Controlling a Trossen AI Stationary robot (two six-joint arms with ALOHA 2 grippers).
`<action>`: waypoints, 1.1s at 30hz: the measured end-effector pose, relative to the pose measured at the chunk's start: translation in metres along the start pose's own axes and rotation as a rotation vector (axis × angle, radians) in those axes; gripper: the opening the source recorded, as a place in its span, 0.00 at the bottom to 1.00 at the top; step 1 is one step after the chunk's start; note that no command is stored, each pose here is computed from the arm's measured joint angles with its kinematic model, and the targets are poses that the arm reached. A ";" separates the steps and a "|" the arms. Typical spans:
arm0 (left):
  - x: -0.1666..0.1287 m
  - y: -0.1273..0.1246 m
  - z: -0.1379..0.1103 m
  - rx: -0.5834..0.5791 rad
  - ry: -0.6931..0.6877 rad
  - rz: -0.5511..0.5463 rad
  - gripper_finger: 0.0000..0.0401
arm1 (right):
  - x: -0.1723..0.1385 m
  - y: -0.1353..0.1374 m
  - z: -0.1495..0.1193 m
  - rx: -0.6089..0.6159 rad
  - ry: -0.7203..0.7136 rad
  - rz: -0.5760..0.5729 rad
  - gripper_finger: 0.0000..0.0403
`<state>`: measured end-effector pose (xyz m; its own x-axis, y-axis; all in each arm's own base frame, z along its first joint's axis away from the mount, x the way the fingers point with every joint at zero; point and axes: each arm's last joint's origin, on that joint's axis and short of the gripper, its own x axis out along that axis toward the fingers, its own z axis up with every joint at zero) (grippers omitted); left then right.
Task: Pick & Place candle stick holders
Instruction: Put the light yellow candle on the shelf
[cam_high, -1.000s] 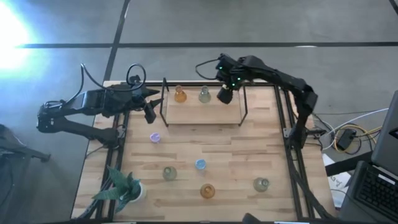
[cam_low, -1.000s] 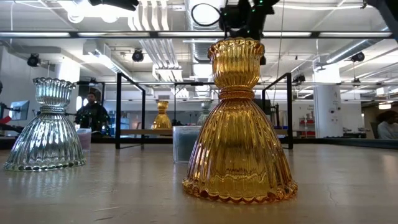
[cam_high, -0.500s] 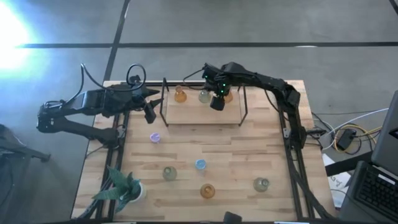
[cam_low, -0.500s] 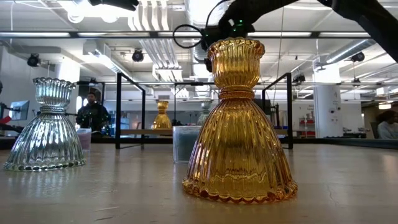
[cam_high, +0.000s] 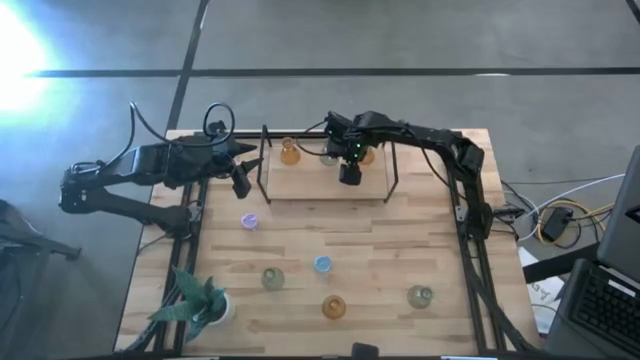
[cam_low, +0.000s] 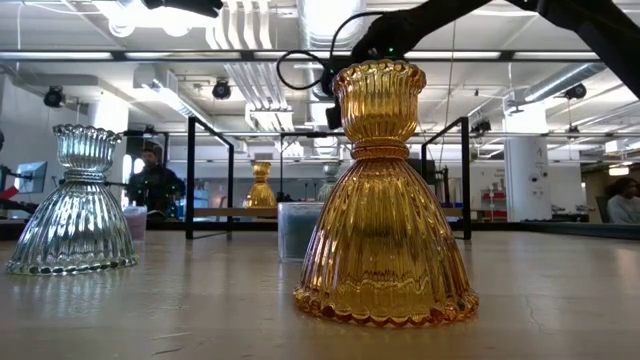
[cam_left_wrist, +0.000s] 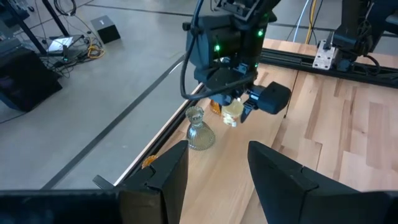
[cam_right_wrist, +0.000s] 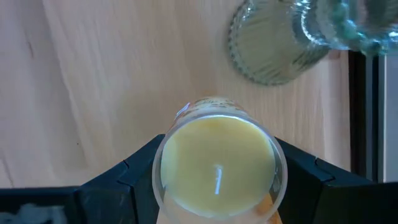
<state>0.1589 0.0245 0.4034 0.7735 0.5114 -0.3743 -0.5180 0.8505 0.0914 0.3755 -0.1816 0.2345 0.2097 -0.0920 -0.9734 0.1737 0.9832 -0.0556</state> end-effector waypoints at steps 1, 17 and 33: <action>0.000 0.000 0.000 0.000 0.000 0.000 0.43 | 0.003 0.000 -0.001 -0.009 0.003 0.001 0.55; 0.000 0.000 0.000 0.000 0.000 0.000 0.43 | 0.031 0.004 -0.009 -0.039 0.001 0.021 0.56; 0.000 0.000 0.000 -0.007 0.000 0.000 0.43 | 0.038 0.005 -0.013 -0.067 0.005 0.025 0.56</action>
<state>0.1590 0.0245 0.4034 0.7739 0.5111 -0.3741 -0.5201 0.8498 0.0851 0.3722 -0.1786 0.1948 0.2081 -0.0671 -0.9758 0.1034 0.9936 -0.0463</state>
